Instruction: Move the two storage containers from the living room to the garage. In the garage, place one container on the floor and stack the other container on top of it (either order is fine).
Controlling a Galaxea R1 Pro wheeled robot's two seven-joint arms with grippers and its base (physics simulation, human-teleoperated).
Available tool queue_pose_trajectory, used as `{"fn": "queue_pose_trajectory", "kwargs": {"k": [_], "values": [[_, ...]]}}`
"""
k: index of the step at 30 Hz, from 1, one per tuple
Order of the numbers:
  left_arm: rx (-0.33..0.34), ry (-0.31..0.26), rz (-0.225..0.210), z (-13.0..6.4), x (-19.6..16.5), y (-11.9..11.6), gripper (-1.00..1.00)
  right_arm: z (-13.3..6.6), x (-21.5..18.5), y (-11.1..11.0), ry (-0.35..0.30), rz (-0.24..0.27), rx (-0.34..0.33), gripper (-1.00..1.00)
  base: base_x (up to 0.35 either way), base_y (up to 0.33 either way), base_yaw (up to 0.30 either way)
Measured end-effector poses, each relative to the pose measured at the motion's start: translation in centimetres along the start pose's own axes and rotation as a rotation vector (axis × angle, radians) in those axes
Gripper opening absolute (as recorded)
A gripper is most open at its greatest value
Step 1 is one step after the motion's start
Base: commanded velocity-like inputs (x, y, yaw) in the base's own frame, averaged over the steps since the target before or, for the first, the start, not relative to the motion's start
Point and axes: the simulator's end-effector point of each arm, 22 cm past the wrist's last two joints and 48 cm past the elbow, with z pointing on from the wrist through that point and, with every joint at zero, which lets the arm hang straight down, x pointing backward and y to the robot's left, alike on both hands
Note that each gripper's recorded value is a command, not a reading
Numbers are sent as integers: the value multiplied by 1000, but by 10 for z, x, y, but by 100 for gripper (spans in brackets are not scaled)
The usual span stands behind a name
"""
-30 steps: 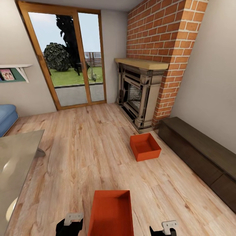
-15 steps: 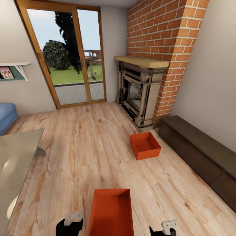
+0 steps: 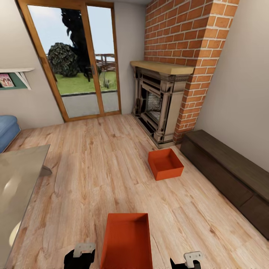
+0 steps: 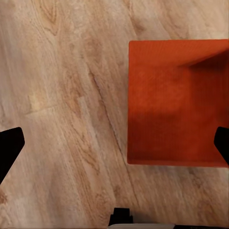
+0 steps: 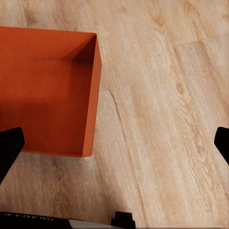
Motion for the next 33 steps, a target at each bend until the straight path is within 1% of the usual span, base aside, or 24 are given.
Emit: {"fn": "queue_pose_trajectory", "kwargs": {"k": [3,9,17,24,33], "values": [[-2,18,3,1,8,1,100,0,2,0,5,0,-1,100,0,0,0],[-3,34,3,2,16,2,100,1,7,0,15,0,-1,100,0,0,0],[1,40,-3,3,18,-2,100,2,13,1,29,1,-2,100,0,0,0],[3,45,-5,9,20,-5,100,7,17,1,35,2,-3,100,0,0,0],[-6,44,-4,16,20,-3,100,15,18,0,35,3,-2,100,0,0,0]]}}
